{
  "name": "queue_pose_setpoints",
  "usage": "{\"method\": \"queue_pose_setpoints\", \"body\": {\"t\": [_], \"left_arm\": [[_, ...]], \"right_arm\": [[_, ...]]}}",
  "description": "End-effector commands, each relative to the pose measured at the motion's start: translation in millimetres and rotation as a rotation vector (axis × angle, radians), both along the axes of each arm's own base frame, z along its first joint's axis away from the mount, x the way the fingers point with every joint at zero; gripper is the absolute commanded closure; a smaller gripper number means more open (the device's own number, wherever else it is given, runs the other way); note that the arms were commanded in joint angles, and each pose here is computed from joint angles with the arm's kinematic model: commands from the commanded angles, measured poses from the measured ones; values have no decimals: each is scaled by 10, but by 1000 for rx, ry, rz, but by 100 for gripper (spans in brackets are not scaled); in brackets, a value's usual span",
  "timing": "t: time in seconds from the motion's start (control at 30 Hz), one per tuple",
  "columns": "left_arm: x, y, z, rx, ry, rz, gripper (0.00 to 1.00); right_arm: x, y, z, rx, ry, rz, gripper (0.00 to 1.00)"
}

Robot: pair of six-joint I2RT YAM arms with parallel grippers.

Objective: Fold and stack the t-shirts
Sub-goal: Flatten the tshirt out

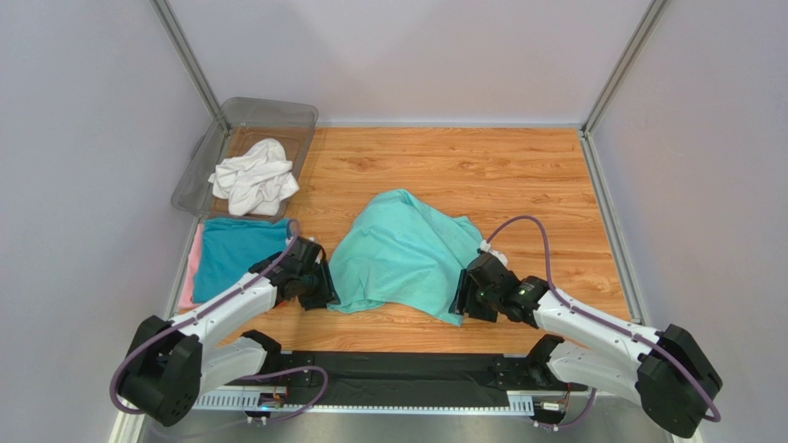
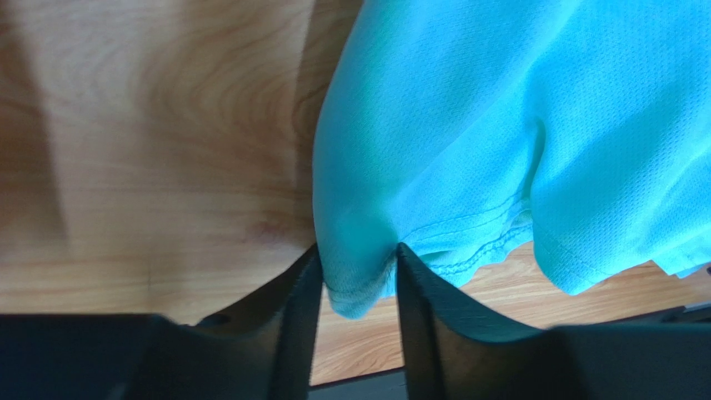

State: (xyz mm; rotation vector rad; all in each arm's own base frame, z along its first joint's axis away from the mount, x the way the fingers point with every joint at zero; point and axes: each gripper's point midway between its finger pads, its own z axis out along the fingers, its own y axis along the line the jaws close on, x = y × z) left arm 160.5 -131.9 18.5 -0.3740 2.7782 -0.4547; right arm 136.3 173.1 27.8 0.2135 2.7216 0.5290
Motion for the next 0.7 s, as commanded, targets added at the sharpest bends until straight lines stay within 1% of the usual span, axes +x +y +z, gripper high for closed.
{"method": "queue_pose_setpoints", "body": {"t": [0.0,0.03,0.07,0.13,0.17,0.2,0.23,0.3,0.33,0.37,0.4,0.47,0.5,0.53,0.57,0.63,0.67], "left_arm": [[29,-49,-108,-9,15,-6,58],[27,-50,-124,-6,20,-9,67],[17,-48,-150,-1,31,-11,71],[36,-80,-157,-14,27,-19,80],[38,-88,-157,-16,27,-21,86],[54,-96,-152,-20,20,-21,100],[63,-101,-134,-23,13,-21,100],[99,-134,-59,-41,-12,-34,100],[138,-154,19,-58,-44,-34,100],[147,-160,74,-64,-61,-39,100],[208,-183,184,-75,-99,-47,100],[306,-203,442,-101,-194,-52,100],[375,-221,624,-112,-242,-56,100],[432,-224,835,-131,-316,-56,100],[477,-231,981,-140,-362,-61,100],[617,-238,1499,-169,-512,-59,100],[660,-230,1681,-174,-562,-55,100]], "right_arm": [[182,108,27,29,-63,-44,44],[181,100,10,21,-58,-46,47],[184,101,-6,14,-57,-45,54],[160,100,-54,-1,-44,-39,56],[158,93,-72,-7,-41,-43,56],[145,81,-106,-19,-30,-43,58],[144,73,-123,-26,-26,-46,71],[160,63,-98,-38,-36,-39,83],[203,33,-42,-56,-54,-52,93],[223,16,9,-67,-68,-52,98],[269,4,125,-66,-108,-44,100],[383,-55,385,-92,-182,-53,100],[423,-62,568,-70,-234,-53,100],[440,-109,691,-85,-266,-40,100],[530,-100,995,-45,-348,-58,100],[604,-132,1321,-31,-446,-48,100],[646,-124,1659,22,-523,-58,100]]}}
